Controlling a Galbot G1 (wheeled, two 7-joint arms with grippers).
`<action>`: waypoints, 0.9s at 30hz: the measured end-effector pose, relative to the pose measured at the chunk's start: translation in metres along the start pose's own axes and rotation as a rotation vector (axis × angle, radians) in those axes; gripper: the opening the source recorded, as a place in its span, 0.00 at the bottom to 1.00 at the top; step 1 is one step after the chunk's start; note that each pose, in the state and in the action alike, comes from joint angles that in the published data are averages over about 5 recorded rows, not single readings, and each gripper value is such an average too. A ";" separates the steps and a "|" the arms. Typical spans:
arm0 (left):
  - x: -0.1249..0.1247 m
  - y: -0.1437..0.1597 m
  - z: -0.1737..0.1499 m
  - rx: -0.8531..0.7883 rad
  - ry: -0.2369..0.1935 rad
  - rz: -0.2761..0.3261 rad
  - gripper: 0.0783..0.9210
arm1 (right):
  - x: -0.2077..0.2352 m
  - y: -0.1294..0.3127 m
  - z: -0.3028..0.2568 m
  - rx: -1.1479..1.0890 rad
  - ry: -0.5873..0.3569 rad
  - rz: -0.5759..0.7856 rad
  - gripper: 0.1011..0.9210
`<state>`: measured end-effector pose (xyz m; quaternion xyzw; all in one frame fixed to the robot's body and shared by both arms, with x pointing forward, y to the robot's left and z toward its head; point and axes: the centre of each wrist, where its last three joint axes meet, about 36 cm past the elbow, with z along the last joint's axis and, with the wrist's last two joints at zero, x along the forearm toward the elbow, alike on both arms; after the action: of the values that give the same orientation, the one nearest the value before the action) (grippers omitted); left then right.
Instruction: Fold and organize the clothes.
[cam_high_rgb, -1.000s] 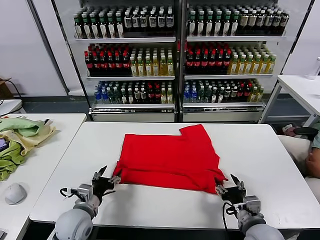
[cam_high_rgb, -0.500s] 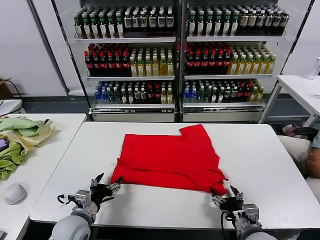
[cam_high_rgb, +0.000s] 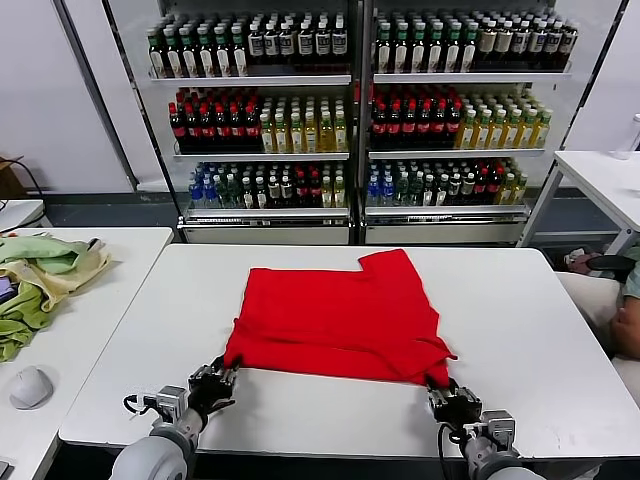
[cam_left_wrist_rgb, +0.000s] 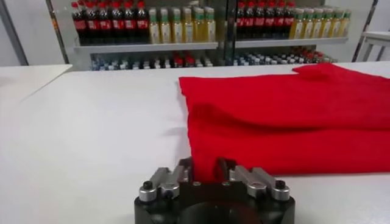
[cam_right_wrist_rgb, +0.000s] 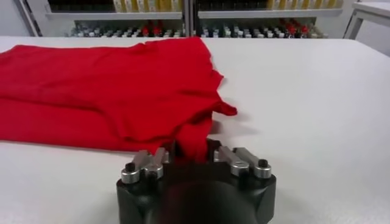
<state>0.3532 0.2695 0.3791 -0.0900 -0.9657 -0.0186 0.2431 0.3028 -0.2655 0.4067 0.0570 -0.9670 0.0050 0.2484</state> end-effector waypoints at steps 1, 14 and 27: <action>0.001 0.000 0.000 -0.001 0.000 0.000 0.15 | 0.003 -0.001 -0.001 0.005 -0.002 0.000 0.11; 0.074 -0.013 0.007 -0.066 0.019 0.028 0.02 | 0.068 0.000 -0.004 0.091 0.015 0.015 0.06; 0.123 -0.022 -0.003 -0.157 0.032 0.038 0.31 | 0.108 0.009 -0.031 0.112 0.018 0.032 0.46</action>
<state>0.2447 0.2681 0.4403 -0.1266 -0.9554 -0.0909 0.2509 0.2224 -0.2671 0.4861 0.0553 -0.9636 0.0636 0.2536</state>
